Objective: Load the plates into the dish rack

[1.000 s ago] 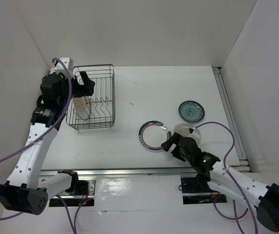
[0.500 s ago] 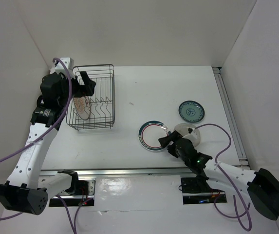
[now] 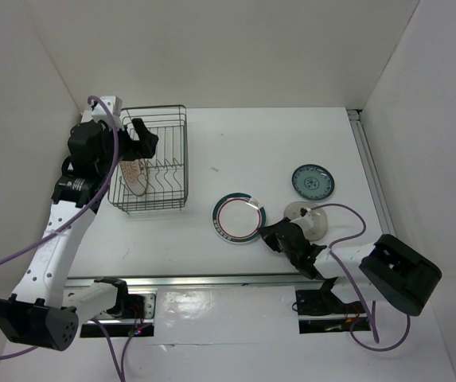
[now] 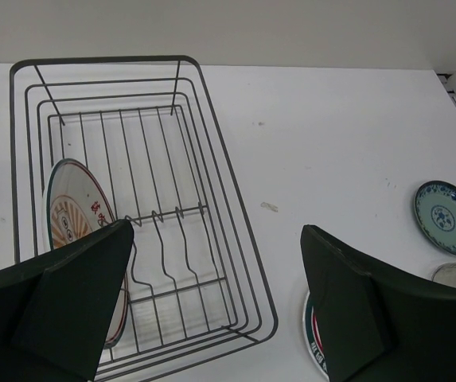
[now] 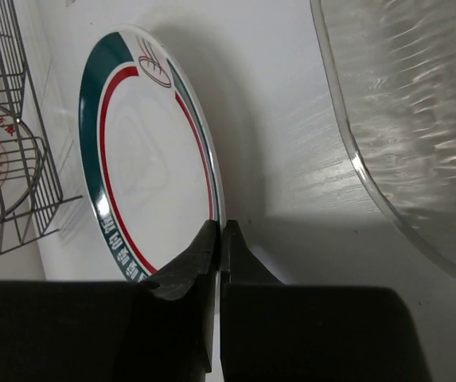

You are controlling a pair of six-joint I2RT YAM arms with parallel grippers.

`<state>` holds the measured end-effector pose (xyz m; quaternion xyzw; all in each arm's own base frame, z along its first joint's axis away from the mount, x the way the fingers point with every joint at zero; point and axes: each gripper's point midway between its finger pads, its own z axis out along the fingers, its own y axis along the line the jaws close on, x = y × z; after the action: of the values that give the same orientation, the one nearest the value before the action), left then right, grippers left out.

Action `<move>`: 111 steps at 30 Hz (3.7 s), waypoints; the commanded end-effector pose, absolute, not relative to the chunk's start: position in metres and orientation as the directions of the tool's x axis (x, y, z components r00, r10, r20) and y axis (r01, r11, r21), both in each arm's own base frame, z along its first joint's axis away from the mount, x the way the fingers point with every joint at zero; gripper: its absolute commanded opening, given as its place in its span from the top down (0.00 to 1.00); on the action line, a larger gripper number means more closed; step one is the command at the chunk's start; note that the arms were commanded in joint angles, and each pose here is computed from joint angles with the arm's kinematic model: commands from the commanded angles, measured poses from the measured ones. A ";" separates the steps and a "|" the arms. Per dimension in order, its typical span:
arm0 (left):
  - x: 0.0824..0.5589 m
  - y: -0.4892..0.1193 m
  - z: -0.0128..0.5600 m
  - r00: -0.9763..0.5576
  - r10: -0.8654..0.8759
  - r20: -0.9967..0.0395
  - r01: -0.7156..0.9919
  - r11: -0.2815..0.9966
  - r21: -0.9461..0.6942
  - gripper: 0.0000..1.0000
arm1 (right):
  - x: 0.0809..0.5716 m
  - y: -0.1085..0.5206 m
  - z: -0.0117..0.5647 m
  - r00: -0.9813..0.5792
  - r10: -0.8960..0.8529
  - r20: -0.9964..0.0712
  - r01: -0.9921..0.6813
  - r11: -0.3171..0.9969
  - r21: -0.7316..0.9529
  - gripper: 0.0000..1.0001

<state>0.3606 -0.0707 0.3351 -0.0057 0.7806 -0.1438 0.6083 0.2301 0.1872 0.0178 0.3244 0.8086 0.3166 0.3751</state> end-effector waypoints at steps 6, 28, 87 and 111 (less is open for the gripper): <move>0.363 -0.090 0.345 -0.245 -0.198 -0.949 0.269 0.927 -0.263 0.00 | 0.245 0.193 0.039 -0.500 0.687 -0.528 0.223 0.691 0.688 1.00; 0.351 -0.201 0.298 -0.523 -0.130 -0.842 0.690 0.516 -0.508 0.00 | 0.252 0.231 0.256 -0.304 0.653 -0.694 -0.374 0.588 0.717 1.00; 0.402 -0.001 0.294 -0.350 0.053 -0.935 -0.283 0.946 0.159 1.00 | 0.259 0.229 0.232 -0.336 0.485 -0.808 -0.398 0.704 0.588 0.00; 0.426 -0.032 0.234 -0.520 0.033 -0.853 -0.159 0.978 0.135 0.64 | 0.267 0.197 0.226 -0.287 0.481 -0.828 -0.267 0.790 0.551 0.00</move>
<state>0.4134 -0.0264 0.2030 -0.0178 0.8852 0.1200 0.4492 0.2615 0.2174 0.2153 0.0485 0.7415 0.3514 0.5695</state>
